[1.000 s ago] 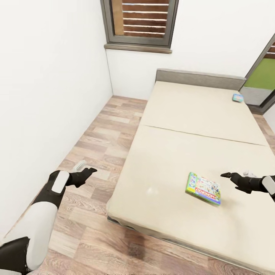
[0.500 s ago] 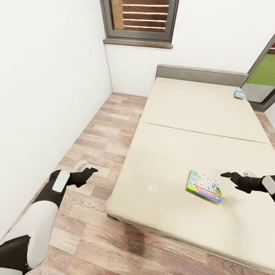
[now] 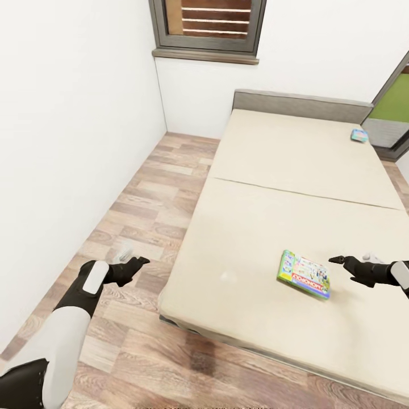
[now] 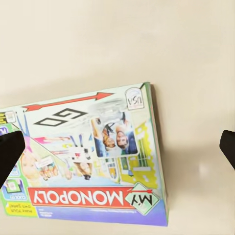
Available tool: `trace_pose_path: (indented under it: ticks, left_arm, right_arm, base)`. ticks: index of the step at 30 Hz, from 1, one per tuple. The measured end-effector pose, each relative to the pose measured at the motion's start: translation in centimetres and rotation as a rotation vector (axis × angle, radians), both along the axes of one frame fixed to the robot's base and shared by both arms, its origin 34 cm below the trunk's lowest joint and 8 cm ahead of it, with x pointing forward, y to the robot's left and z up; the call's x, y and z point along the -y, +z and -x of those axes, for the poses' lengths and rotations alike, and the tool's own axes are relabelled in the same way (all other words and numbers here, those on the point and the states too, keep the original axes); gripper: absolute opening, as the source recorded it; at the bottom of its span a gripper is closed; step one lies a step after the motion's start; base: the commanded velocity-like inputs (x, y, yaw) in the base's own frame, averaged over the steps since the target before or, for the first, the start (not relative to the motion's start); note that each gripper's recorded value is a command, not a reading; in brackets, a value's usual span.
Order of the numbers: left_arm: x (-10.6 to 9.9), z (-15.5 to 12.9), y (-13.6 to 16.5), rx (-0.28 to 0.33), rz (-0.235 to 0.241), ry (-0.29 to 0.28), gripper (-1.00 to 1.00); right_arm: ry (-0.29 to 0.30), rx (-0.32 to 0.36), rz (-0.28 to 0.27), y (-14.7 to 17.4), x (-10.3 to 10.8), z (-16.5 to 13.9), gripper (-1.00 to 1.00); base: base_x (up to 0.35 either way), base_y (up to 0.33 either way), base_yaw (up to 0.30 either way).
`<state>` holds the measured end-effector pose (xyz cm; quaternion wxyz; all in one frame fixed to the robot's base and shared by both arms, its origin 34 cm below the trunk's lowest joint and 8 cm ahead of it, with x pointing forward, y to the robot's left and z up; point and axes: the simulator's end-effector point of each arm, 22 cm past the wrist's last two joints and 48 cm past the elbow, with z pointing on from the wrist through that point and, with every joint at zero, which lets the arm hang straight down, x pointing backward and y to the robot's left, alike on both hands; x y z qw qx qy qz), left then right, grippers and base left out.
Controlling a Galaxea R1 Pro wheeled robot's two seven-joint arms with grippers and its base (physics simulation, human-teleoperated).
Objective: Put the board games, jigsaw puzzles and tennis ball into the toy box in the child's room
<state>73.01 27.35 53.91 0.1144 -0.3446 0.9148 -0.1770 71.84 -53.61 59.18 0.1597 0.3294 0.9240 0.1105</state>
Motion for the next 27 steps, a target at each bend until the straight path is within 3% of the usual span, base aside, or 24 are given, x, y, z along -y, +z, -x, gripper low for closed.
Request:
trace_pose_path:
  ticks: [15,17,20,27]
  left_arm:
    - [2.1,2.4,-2.2,-0.046,0.031,-0.009,1.00]
    - [2.7,3.4,-2.9,-0.061,0.039,-0.011,1.00]
    - [3.2,5.7,-4.1,-0.090,0.048,-0.010,1.00]
    - [3.4,7.1,-5.1,-0.107,0.053,-0.008,1.00]
  right_arm:
    - [0.003,-0.021,-0.016,-1.4,-0.5,0.5,1.00]
    - [0.011,-0.001,-0.046,-1.3,-1.1,0.2,1.00]
    - [0.043,0.069,-0.138,-0.6,-3.0,-0.8,1.00]
    - [0.078,0.082,-0.179,-0.8,-3.9,-0.4,1.00]
  base:
    - [0.000,0.000,0.000]
    - [0.000,0.000,0.000]
    - [0.000,0.000,0.000]
    - [0.000,0.000,0.000]
